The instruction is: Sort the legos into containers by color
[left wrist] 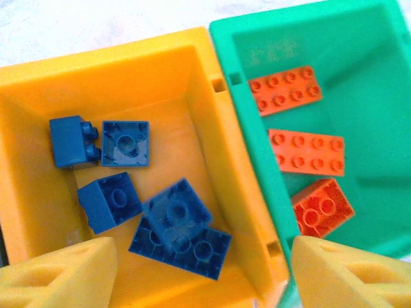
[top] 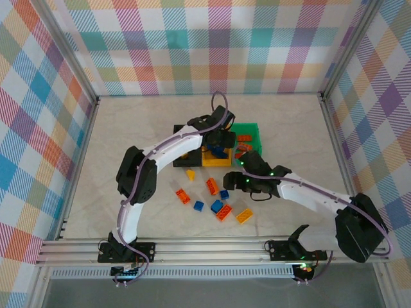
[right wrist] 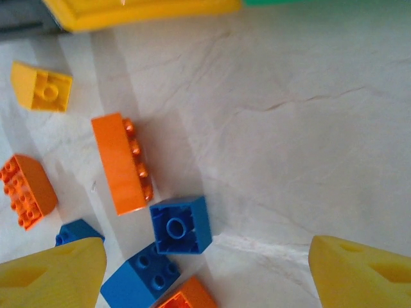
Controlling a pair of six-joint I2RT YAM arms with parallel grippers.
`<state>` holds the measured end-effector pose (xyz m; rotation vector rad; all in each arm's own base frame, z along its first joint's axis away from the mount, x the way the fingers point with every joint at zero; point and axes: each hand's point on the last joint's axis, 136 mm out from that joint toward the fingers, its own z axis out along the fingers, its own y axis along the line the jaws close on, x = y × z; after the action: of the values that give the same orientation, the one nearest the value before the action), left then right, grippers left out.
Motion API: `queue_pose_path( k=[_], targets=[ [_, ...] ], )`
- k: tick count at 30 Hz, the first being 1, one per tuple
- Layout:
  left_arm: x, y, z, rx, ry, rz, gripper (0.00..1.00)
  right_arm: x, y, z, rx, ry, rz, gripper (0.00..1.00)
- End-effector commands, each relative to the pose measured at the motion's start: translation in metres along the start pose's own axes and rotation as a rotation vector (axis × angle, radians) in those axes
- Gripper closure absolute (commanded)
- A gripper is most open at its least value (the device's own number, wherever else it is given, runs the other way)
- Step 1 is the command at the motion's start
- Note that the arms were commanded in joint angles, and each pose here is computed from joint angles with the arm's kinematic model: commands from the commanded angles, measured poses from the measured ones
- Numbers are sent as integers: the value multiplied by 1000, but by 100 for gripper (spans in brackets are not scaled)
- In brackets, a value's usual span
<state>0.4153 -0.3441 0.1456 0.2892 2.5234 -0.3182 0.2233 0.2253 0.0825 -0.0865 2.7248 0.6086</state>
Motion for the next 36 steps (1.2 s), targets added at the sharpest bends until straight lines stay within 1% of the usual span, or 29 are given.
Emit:
queue_pose_path(
  k=[1, 3, 5, 9, 12, 15, 19, 23, 25, 29, 32, 34, 36],
  targets=[
    [-23, -11, -73, 128, -112, -56, 1, 11, 12, 12, -31, 32, -51, 18],
    [-18, -10, -99, 171, -146, -75, 0, 14, 13, 18, -5, 42, -68, 18],
    [-7, -5, -118, 191, -163, -89, 0, 16, 11, 22, 23, 52, -85, 18],
    [28, 15, -147, 182, -177, -115, 0, 26, 9, 30, 72, 83, -124, 20],
    [58, 37, -155, 151, -163, -143, 0, 32, 4, 35, 110, 102, -140, 23],
    [82, 57, -162, 114, -163, -177, 0, 32, 7, 39, 111, 104, -162, 26],
    [104, 80, -171, 71, -180, -214, 0, 28, 11, 43, 123, 92, -193, 26],
    [123, 98, -175, 20, -178, -227, 0, 28, 11, 49, 159, 107, -225, 31],
    [129, 104, -176, 3, -173, -231, 0, 28, 9, 51, 184, 116, -235, 34],
    [138, 110, -176, -15, -164, -234, 0, 29, -1, 55, 254, 130, -235, 43],
    [141, 114, -178, -27, -169, -233, 0, 28, -10, 55, 312, 132, -225, 53],
    [141, 116, -178, -30, -173, -236, 0, 27, -14, 52, 326, 119, -217, 59],
    [143, 117, -179, -29, -173, -239, 0, 25, -15, 47, 325, 94, -210, 62]
  ],
)
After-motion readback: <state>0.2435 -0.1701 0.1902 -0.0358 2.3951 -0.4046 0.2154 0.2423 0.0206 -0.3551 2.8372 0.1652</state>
